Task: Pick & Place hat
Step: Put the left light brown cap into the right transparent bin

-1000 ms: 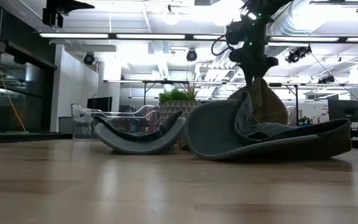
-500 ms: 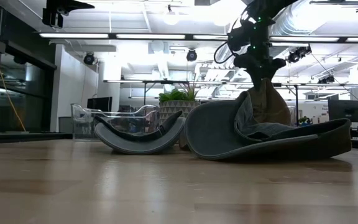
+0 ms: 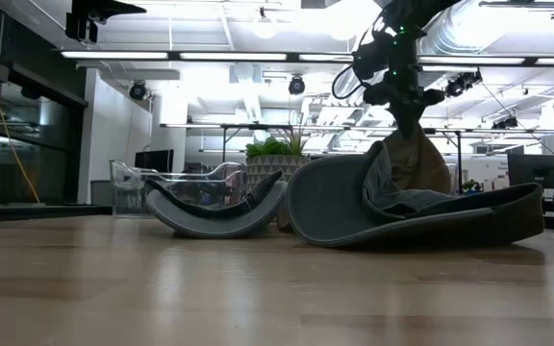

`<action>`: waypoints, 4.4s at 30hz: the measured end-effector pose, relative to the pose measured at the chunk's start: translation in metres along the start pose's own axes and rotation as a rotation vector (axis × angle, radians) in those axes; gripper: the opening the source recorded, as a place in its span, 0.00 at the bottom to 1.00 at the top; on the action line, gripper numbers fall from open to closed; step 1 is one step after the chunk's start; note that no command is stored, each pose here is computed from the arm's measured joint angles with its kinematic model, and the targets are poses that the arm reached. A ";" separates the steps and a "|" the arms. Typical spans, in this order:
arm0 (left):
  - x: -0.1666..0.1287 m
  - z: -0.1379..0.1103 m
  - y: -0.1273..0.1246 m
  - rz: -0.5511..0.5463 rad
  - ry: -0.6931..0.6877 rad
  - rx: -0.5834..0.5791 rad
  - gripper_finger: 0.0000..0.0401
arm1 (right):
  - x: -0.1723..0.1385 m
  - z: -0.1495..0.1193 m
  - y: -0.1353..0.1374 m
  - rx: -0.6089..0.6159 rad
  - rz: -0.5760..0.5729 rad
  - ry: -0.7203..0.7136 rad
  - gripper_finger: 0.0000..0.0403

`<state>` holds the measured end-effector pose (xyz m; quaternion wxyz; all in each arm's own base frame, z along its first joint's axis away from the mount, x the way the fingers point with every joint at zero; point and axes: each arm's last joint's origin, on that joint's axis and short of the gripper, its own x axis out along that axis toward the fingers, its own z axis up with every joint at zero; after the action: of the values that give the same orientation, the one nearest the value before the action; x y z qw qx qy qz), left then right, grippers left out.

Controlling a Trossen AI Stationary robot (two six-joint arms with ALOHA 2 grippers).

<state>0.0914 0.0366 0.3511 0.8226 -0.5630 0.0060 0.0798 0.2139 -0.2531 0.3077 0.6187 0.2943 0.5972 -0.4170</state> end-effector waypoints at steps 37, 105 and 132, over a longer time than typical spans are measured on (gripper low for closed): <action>0.000 0.000 0.000 0.000 0.000 -0.001 0.58 | -0.026 -0.003 0.001 0.017 0.299 -0.139 0.00; 0.000 0.000 0.001 0.007 0.005 -0.005 0.58 | -0.010 0.003 0.003 -0.168 0.106 -0.095 0.56; 0.000 -0.001 0.004 0.039 0.009 -0.015 0.58 | 0.052 -0.001 0.032 -0.143 -0.070 -0.174 0.56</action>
<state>0.0909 0.0366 0.3472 0.8166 -0.5692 0.0199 0.0933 0.2382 -0.2454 0.2525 0.6726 0.1913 0.5793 -0.4188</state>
